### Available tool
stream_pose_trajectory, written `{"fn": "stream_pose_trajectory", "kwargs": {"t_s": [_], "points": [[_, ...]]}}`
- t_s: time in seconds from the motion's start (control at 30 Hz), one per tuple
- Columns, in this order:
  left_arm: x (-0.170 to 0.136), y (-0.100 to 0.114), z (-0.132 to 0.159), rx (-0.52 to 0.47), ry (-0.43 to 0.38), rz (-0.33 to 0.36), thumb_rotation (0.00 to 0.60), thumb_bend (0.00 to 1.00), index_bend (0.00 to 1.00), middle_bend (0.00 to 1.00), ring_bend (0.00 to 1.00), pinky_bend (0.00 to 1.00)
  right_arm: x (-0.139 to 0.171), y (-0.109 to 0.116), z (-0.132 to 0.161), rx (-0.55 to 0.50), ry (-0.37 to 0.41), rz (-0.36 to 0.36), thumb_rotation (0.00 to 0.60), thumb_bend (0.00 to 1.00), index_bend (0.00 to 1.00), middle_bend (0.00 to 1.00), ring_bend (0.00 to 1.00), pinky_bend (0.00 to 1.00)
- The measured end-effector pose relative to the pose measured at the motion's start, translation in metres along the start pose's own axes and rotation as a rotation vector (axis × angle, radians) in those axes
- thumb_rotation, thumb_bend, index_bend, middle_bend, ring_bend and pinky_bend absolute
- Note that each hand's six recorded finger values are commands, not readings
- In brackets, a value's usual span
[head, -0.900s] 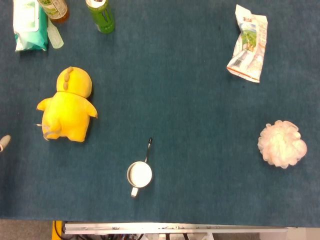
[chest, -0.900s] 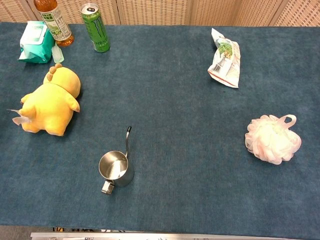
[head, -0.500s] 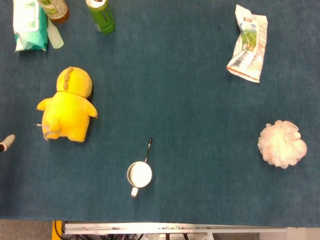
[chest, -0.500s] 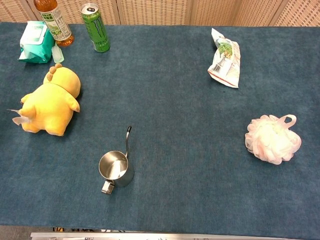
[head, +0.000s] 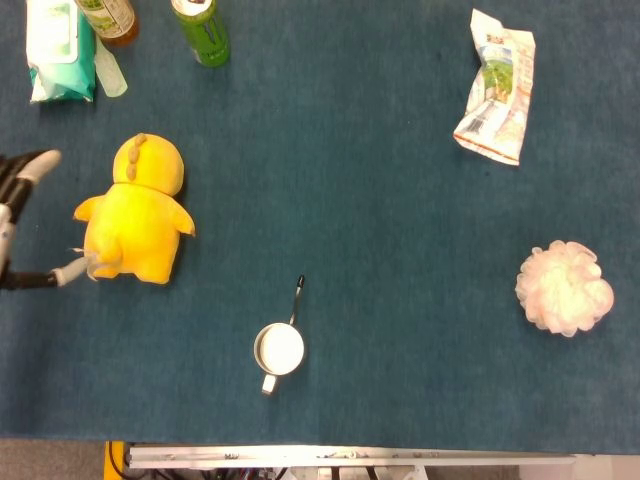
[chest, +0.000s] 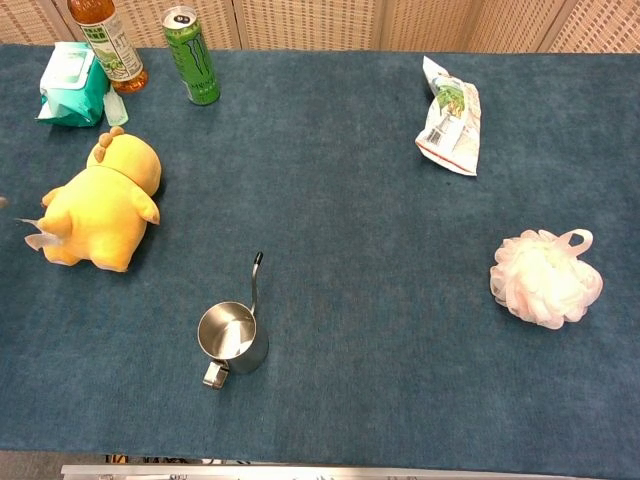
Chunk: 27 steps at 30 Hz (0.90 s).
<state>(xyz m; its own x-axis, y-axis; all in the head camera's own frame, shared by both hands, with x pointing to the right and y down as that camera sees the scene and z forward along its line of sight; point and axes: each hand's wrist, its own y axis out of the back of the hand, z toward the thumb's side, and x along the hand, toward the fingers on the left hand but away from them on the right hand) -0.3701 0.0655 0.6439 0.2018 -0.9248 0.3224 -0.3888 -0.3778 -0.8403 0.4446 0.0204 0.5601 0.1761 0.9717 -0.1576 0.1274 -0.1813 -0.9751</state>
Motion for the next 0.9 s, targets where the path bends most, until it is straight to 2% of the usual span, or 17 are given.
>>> {"fn": "stream_pose_trajectory", "kwargs": {"t_s": [0.13, 0.23, 0.47, 0.9], "points": [[0.016, -0.011, 0.011, -0.013, -0.075, -0.031, 0.147, 0.05, 0.03, 0.04, 0.02, 0.00, 0.000, 0.000, 0.000, 0.001, -0.006, 0.009, 0.600, 0.17, 0.28, 0.34, 0.23, 0.26], [0.027, -0.022, 0.018, -0.018, -0.126, -0.061, 0.081, 0.02, 0.01, 0.00, 0.00, 0.00, 0.002, -0.002, -0.001, 0.001, -0.012, 0.019, 0.600, 0.17, 0.28, 0.34, 0.23, 0.26], [0.038, -0.049, 0.023, -0.005, -0.182, -0.114, 0.053, 0.01, 0.00, 0.00, 0.00, 0.00, 0.006, -0.006, -0.004, -0.005, -0.024, 0.030, 0.600, 0.17, 0.28, 0.34, 0.23, 0.26], [0.045, -0.086, 0.006, 0.044, -0.187, -0.096, 0.011, 0.00, 0.00, 0.00, 0.00, 0.00, 0.007, -0.007, -0.001, -0.003, -0.018, 0.036, 0.600, 0.17, 0.28, 0.34, 0.23, 0.26]]}}
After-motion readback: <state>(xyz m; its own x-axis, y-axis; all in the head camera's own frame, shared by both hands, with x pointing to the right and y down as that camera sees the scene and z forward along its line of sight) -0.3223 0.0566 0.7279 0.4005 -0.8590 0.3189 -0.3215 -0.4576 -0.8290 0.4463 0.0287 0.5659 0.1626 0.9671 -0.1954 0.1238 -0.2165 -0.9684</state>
